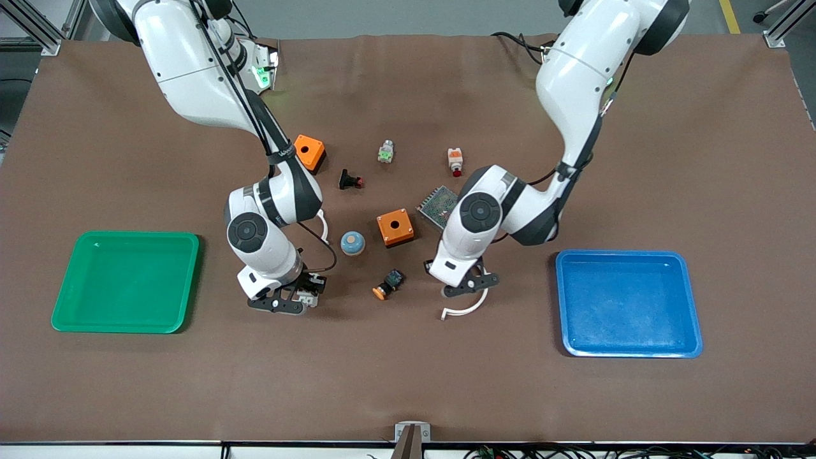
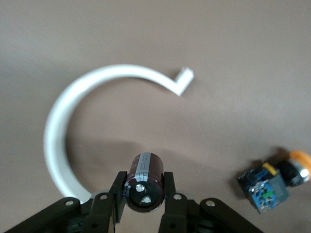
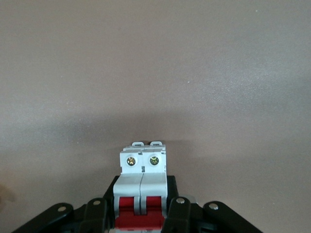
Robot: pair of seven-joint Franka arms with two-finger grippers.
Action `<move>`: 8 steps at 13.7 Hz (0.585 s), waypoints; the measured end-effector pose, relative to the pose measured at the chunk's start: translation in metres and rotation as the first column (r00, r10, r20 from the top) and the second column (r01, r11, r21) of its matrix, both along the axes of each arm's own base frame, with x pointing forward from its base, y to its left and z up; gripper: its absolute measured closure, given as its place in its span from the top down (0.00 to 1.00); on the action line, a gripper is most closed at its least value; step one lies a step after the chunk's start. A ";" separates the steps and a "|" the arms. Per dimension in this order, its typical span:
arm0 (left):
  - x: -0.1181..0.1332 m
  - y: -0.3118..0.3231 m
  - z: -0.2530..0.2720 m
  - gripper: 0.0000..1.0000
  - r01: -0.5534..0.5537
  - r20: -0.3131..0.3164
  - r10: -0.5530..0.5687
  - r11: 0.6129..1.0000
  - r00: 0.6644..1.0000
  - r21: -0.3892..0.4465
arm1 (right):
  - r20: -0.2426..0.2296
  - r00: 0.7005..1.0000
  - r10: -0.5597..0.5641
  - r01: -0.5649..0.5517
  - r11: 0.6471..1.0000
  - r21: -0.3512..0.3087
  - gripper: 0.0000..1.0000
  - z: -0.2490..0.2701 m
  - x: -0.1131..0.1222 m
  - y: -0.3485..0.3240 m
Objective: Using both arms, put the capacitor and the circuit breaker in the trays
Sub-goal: 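Close the right gripper on the breaker while the left gripper grasps the capacitor, then carry the breaker to the green tray while the left gripper carries the capacitor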
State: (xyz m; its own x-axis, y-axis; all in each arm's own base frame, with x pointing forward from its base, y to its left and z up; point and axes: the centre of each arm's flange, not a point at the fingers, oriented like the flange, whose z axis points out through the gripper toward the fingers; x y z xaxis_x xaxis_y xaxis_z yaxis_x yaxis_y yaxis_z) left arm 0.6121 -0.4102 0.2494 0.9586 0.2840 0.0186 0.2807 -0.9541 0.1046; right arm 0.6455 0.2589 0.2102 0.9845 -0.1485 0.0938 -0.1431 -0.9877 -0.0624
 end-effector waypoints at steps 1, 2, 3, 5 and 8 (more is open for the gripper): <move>0.012 0.021 0.025 0.34 -0.001 -0.007 0.001 1.000 1.000 0.015 | 0.000 1.000 -0.008 0.008 1.000 -0.001 0.40 0.003 0.004 -0.005; 0.023 0.049 0.049 0.34 0.007 -0.022 -0.006 0.999 1.000 0.036 | -0.012 1.000 -0.021 0.020 1.000 -0.006 0.40 0.008 0.011 -0.014; 0.034 0.083 0.070 0.34 0.016 -0.044 -0.013 0.998 0.999 0.056 | -0.034 0.999 -0.026 0.026 1.000 -0.013 0.40 0.019 0.021 -0.025; 0.056 0.155 0.088 0.34 0.026 -0.073 -0.021 0.997 0.997 0.076 | -0.090 0.996 -0.014 0.012 1.000 -0.027 0.40 0.054 0.045 -0.060; 0.077 0.247 0.071 0.34 0.054 -0.103 -0.045 0.995 0.994 0.083 | -0.102 0.993 0.054 -0.057 0.998 -0.029 0.40 0.097 0.073 -0.173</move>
